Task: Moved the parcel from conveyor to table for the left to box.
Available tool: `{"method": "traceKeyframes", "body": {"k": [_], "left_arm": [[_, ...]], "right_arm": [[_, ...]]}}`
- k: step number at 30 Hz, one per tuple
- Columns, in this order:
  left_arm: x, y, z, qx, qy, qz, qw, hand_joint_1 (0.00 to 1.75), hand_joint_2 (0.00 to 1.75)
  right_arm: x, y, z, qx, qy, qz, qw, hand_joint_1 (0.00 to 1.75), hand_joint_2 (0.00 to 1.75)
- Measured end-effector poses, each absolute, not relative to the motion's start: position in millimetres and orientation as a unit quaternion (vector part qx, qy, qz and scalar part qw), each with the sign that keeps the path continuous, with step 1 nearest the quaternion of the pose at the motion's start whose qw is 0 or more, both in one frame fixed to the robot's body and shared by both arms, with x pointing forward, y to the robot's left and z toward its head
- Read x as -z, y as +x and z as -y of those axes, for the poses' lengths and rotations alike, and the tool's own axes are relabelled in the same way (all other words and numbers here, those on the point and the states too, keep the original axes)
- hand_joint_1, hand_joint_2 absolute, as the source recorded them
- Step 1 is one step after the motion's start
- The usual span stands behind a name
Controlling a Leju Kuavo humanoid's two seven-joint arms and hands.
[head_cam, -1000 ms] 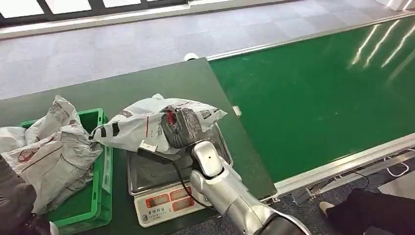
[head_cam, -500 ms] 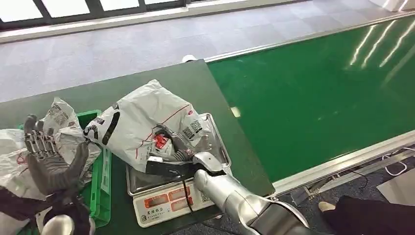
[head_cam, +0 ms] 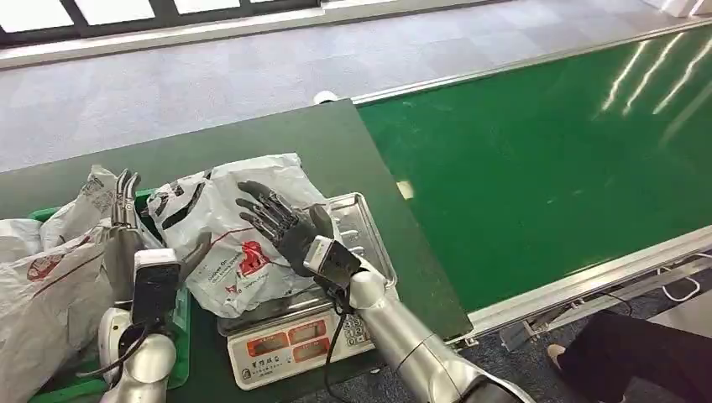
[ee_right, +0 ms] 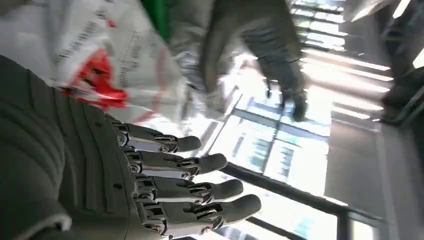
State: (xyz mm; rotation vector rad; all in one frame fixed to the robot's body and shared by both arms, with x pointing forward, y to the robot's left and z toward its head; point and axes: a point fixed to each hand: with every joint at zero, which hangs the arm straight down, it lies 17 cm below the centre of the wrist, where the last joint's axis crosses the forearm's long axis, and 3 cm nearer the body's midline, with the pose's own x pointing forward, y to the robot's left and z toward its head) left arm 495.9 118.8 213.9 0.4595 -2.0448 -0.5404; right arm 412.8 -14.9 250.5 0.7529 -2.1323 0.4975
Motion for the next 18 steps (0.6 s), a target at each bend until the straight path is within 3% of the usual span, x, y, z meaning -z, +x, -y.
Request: {"method": "traceKeyframes", "body": {"k": [11, 18], "left_arm": [[-180.4, 498.1, -101.8, 0.229, 0.16, 0.824, 0.493, 0.0, 1.75], [-168.0, 495.2, -97.6, 0.23, 0.15, 0.819, 0.503, 0.0, 1.75]], "right_arm": [[-304.3, 398.1, 35.0, -0.192, 0.205, 0.903, 0.324, 0.0, 0.0], [-409.9, 340.2, 80.6, -0.117, 0.095, 0.974, 0.169, 0.0, 0.0]]}}
